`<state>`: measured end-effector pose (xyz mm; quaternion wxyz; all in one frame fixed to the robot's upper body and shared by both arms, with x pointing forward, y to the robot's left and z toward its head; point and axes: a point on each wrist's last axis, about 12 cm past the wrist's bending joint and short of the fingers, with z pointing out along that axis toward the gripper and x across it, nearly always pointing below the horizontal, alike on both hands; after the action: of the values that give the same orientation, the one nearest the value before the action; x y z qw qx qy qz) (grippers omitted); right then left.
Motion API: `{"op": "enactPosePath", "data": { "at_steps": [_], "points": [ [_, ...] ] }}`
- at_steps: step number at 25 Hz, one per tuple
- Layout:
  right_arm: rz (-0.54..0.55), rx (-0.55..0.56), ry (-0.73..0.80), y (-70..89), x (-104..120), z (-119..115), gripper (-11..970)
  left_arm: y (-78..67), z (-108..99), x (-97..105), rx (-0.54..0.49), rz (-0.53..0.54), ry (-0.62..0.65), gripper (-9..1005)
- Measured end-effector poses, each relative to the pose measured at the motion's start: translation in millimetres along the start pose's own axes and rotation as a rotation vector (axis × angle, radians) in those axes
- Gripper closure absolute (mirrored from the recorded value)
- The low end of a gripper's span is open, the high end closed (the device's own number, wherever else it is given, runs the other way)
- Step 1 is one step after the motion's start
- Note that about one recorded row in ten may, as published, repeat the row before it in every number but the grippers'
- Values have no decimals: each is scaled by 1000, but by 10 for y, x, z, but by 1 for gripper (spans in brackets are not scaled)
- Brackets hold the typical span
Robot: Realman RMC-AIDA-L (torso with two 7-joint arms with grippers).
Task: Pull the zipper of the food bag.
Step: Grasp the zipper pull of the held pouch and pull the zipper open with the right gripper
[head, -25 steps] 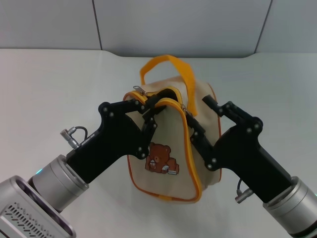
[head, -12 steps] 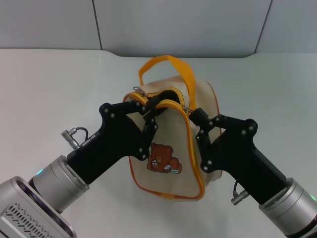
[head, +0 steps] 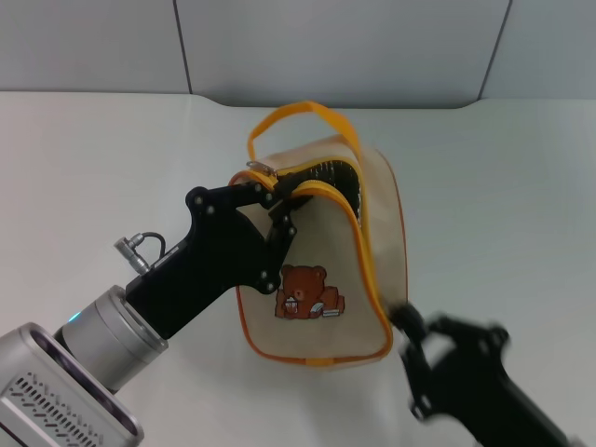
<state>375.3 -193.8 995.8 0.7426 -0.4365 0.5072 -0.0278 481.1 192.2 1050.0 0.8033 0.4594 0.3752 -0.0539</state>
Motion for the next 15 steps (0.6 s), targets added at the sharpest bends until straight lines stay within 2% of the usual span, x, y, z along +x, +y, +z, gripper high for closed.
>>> {"op": "enactPosePath", "data": {
  "at_steps": [1, 5, 9, 14, 15],
  "points": [
    [0, 0, 0, 0, 0, 0, 960, 0, 0, 0, 0, 0, 0, 910],
    [11, 15, 81, 67, 23, -249, 961, 11, 22, 8, 1, 3, 0, 909],
    [13, 62, 71, 34, -12, -310, 951, 7, 26, 8, 2, 1, 0, 908],
    [56, 132, 1, -76, -65, -332, 900, 3, 10, 13, -7, -85, 12, 907],
    [98, 153, -26, -123, -71, -349, 890, -13, -8, 21, -4, -149, 25, 907]
  ]
}}
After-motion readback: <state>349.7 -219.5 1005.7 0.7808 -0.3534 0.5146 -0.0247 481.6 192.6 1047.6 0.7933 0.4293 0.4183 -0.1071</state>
